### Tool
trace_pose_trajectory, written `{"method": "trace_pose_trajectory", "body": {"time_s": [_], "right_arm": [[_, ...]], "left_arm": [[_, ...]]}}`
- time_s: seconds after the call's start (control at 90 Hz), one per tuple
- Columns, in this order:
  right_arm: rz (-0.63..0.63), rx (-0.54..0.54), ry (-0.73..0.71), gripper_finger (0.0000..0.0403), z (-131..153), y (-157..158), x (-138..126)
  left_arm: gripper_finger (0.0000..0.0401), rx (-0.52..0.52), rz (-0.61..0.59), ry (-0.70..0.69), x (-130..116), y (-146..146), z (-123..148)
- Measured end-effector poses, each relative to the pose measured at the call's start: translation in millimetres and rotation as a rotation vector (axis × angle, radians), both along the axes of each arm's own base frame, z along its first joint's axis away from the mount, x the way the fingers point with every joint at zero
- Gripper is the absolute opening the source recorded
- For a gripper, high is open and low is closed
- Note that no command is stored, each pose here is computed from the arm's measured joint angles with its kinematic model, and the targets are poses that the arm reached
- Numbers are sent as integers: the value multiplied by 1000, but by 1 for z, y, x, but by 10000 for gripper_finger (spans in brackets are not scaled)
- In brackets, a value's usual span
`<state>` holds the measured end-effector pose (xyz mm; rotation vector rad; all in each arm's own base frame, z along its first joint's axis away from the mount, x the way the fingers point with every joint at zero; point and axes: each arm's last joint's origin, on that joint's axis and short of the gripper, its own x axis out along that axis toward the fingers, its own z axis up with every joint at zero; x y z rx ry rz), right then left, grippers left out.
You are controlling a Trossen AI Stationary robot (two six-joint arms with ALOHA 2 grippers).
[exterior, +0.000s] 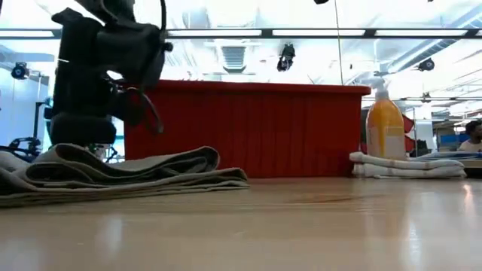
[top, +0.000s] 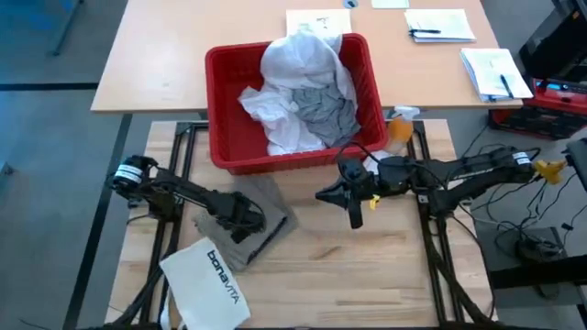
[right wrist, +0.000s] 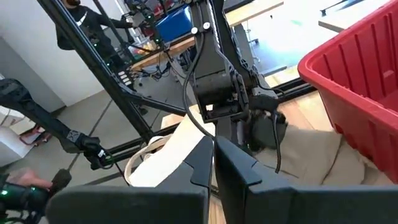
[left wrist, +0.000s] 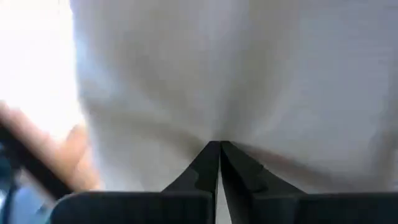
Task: Fold laundry
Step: Fold the brown shorts, then fold the gray shirt
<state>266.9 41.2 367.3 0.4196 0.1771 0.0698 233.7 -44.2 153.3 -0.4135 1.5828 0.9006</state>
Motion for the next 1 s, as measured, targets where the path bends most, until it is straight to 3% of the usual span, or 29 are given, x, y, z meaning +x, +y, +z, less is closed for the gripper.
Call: {"method": "trace_pose_trajectory", "body": {"time_s": [0.111,0.167,0.267,0.333,0.611,0.744,0.889,1.0], "right_arm": [[0,0,0,0,0,0,0],[0,0,0,0,0,0,0],[0,0,0,0,0,0,0],[0,0,0,0,0,0,0],[0,0,1,0,0,0,0],[0,0,1,0,0,0,0],[0,0,1,0,0,0,0],[3,-19,-2,0,0,0,0]], "left_arm": [[0,48,175,-3,-3,3,1],[0,34,197,-18,-2,3,2],[0,-39,10,-93,11,-6,6],[0,-37,-27,-123,17,-8,13],[0,217,-75,-497,45,-9,77],[0,315,-261,-687,64,-12,107],[0,385,-553,-753,79,-16,132],[0,413,-578,-780,82,-14,146]]}}
